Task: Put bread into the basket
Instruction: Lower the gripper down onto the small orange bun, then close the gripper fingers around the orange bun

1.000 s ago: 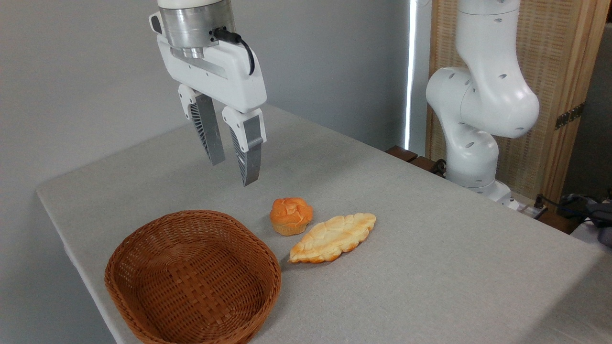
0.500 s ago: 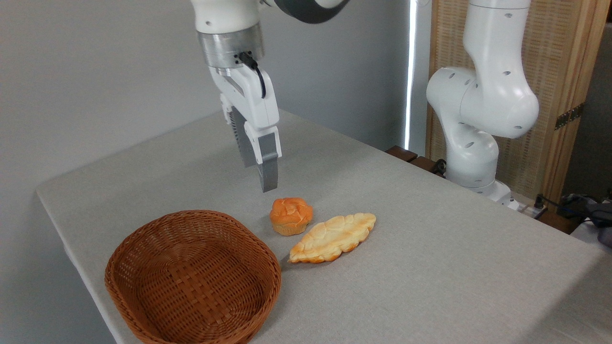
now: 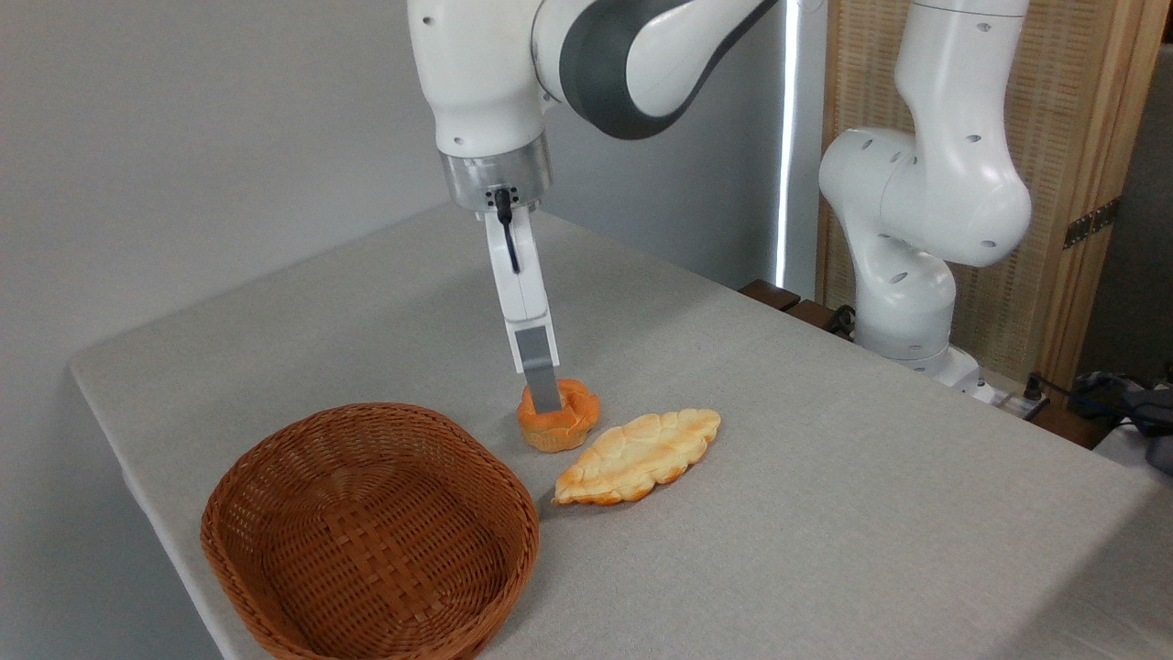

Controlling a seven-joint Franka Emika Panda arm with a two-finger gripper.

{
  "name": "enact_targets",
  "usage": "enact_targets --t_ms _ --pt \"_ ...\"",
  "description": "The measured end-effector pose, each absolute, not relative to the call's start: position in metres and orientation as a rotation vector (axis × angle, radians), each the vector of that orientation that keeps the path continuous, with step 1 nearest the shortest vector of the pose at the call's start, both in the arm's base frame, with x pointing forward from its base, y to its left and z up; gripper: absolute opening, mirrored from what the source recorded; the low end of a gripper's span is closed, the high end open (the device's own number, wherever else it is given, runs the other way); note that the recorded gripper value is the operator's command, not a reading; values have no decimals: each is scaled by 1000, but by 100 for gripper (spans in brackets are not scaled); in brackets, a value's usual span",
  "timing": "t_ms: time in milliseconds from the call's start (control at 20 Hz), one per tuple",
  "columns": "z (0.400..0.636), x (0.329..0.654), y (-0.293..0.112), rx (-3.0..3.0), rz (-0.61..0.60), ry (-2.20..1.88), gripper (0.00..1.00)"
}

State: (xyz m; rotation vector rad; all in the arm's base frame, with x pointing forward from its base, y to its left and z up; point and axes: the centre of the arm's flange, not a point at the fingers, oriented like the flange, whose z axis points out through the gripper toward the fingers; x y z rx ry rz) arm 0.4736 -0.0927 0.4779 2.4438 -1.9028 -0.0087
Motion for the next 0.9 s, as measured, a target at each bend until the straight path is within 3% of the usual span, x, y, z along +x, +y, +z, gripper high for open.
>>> enact_targets --t_ms 900 --pt "435 457 -112 2398 -46 -1955 100"
